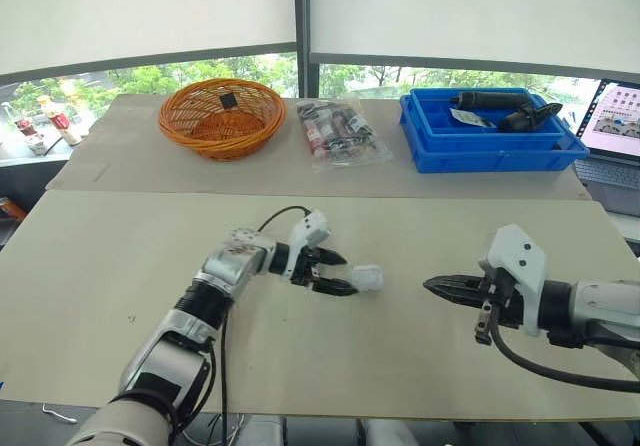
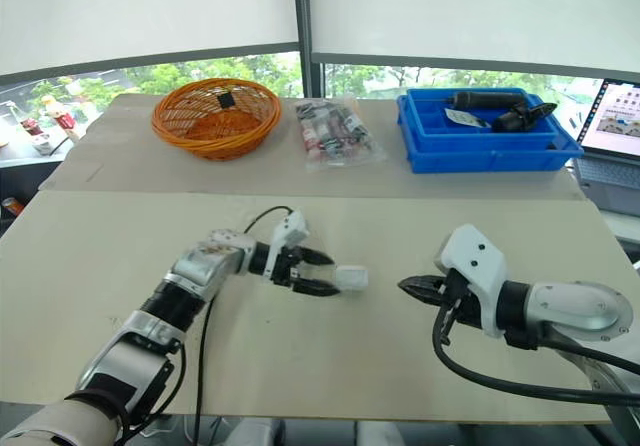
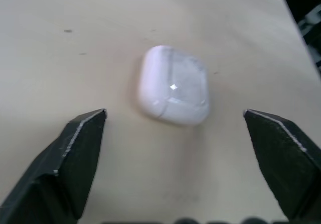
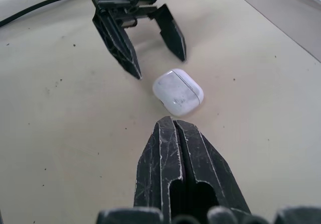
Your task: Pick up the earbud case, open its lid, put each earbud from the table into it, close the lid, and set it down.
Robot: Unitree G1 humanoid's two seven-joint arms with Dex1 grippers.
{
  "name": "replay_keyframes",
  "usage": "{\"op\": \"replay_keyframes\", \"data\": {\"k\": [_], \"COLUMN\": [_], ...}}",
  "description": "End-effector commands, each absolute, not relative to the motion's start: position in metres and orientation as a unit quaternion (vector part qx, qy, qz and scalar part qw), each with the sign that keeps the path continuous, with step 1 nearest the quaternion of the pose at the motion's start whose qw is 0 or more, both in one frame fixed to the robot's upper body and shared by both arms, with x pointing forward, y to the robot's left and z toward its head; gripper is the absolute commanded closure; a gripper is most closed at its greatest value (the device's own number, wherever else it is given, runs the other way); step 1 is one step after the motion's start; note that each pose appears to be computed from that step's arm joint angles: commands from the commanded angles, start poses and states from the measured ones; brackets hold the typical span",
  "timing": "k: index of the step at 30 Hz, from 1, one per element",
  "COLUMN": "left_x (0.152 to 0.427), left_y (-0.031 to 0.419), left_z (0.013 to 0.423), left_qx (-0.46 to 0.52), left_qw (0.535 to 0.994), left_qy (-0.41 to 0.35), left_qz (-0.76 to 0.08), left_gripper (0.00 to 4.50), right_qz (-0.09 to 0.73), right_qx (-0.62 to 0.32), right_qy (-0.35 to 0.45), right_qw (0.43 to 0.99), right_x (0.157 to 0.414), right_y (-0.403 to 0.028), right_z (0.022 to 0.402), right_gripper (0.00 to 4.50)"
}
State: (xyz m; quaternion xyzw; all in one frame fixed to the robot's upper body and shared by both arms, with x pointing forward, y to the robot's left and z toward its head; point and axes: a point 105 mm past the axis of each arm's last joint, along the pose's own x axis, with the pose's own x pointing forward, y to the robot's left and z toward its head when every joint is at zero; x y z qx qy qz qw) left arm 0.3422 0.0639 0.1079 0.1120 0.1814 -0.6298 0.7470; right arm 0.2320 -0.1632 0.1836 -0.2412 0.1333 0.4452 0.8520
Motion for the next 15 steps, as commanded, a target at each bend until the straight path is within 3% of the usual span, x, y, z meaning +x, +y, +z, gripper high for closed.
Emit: {"op": "replay_keyframes", "data": {"k": [1, 5, 9, 13, 15], "left_x": [0.334, 0.318, 0.277, 0.257, 0.252], "left_y": [0.081, 0.099, 0.119, 0.130, 0.130], "left_z": [0.135, 0.155, 0.181, 0.168, 0.169], "left_qx": [0.163, 0.193, 0.191, 0.262, 0.244], "left_qw": [0.746, 0.747, 0.729, 0.732, 0.730], "left_qy": [0.110, 0.054, -0.004, 0.022, 0.019], "left_qz": [-0.636, -0.633, -0.658, -0.629, -0.638], "left_gripper": [0.00, 0.00, 0.00, 0.00, 0.00], "right_qz": [0.451, 0.467, 0.499, 0.514, 0.517], "right_qx": [-0.291, -0.332, -0.373, -0.378, -0.376], "right_qy": [0.099, 0.108, 0.118, 0.112, 0.112], "right_qw": [0.838, 0.812, 0.773, 0.762, 0.761], "right_x": [0.235, 0.234, 0.228, 0.228, 0.230], "right_y": [-0.165, -0.171, -0.181, -0.186, -0.188], "right_z": [0.199, 0.201, 0.208, 0.212, 0.210], "right_gripper": [2.85, 1.54, 0.12, 0.05, 0.05]}}
